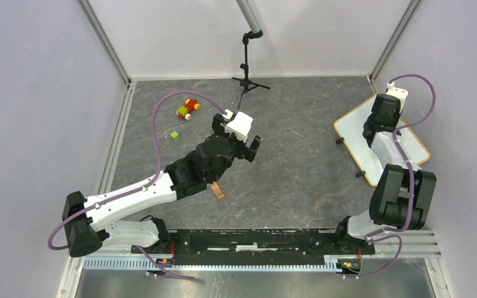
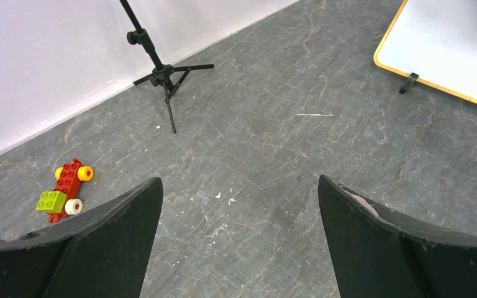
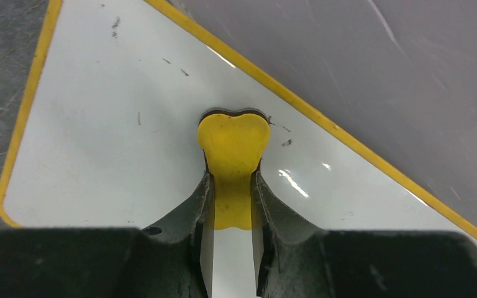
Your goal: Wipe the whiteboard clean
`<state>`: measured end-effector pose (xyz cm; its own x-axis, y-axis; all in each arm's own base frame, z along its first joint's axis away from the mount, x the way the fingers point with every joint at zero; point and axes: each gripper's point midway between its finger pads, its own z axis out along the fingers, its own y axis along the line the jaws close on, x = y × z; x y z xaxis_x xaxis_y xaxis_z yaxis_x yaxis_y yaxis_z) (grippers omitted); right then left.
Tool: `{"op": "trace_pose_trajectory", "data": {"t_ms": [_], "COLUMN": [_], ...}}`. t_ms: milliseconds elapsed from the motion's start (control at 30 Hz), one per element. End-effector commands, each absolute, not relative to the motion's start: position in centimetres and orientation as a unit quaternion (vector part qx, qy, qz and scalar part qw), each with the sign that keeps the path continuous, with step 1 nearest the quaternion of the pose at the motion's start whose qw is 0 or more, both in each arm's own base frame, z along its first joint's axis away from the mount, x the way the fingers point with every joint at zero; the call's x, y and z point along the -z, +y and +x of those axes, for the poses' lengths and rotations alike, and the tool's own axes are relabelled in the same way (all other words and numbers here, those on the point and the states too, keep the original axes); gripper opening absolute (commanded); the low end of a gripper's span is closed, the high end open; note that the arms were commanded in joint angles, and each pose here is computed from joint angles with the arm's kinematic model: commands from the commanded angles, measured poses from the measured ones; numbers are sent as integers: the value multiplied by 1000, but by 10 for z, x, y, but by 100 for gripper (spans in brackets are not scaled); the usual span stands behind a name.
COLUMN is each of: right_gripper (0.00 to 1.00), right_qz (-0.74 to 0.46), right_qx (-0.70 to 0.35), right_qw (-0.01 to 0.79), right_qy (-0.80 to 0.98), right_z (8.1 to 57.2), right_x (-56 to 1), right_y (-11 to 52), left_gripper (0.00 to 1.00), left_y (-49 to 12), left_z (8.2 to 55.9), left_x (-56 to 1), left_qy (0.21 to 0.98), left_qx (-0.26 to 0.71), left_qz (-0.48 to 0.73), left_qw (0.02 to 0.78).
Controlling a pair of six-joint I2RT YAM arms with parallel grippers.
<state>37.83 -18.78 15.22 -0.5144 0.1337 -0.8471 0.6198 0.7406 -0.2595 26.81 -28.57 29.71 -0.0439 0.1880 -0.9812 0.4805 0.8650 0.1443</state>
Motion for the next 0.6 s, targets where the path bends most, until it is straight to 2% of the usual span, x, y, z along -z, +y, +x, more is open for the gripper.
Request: {"op": "trace_pose_trajectory", "data": {"t_ms": [0, 233, 567], "right_gripper": [23, 23, 24], "right_qz": [210, 188, 229], "right_qx": [193, 158, 282], "right_qw": [450, 424, 453], "right_qy": [846, 872, 814], "right_z": [397, 403, 373], "right_x": [-134, -114, -195], "right_y": [-155, -132, -188], "left_gripper": [100, 100, 100], "left_y": [-282, -276, -273], "left_z": [272, 269, 267], "left_x": [-310, -315, -320], "left_qy": [701, 697, 694], "left_qx": [111, 112, 116], "left_qz": [218, 213, 211], "left_qw": [670, 675, 678]}}
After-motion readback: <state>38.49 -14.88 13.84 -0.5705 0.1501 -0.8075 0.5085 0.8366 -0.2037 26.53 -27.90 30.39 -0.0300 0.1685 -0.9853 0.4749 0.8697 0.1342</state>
